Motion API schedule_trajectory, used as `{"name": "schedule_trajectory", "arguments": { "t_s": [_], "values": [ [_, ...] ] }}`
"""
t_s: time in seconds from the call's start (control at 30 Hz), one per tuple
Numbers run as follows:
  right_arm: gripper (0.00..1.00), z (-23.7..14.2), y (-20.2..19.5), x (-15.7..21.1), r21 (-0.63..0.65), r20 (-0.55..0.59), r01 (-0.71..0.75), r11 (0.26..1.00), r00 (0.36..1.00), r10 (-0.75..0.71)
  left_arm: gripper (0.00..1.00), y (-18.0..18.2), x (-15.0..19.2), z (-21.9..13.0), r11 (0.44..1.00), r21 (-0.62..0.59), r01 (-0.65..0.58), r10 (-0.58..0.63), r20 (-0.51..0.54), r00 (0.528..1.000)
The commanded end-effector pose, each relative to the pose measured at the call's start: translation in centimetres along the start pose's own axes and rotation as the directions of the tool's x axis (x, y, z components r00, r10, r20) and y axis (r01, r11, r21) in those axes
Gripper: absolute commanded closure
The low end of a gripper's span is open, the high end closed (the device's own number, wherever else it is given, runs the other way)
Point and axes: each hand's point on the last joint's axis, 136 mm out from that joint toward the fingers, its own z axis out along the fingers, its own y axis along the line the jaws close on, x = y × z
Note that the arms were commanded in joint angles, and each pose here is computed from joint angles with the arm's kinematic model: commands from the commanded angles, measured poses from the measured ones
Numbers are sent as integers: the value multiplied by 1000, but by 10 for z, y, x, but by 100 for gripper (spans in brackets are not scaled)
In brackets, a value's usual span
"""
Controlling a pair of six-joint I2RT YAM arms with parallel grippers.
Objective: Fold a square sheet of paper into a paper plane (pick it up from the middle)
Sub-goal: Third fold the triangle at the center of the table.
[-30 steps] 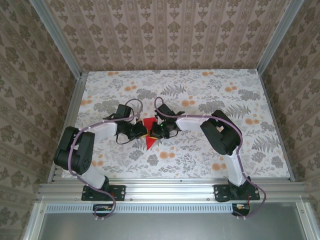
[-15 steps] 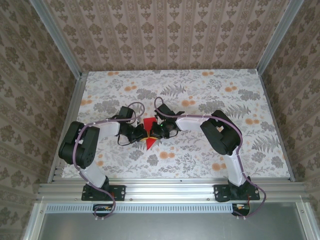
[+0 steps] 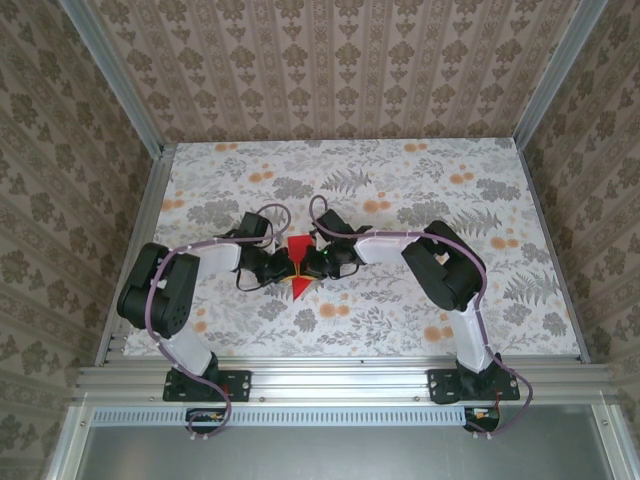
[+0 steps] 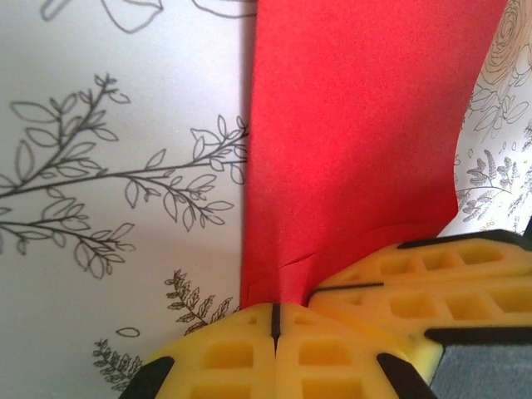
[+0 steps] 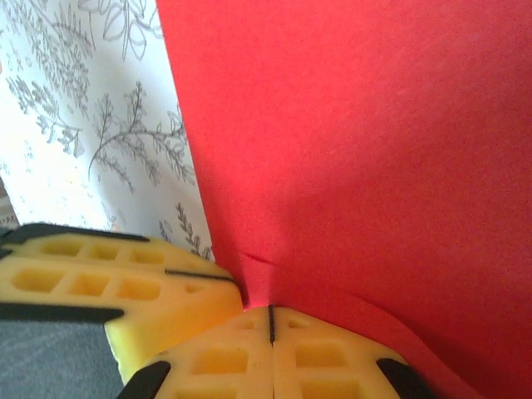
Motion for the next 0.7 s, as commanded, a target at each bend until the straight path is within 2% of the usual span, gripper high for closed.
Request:
{"name": "schedule_trajectory", "arguments": {
  "t_s": [0.0, 0.33, 0.67],
  "values": [
    [93, -12, 24, 17, -86, -33, 77, 993, 996, -80, 98, 37, 17, 7, 986, -157, 61, -67, -33, 997],
    [92, 0, 20, 36, -96, -76, 66, 993, 994, -73, 99, 41, 22, 10, 981, -165, 100, -106, -26, 994],
    [92, 3, -21, 51, 49, -122, 69, 996, 991, -63, 99, 39, 23, 7, 980, -149, 130, -132, -4, 991]
  ]
}}
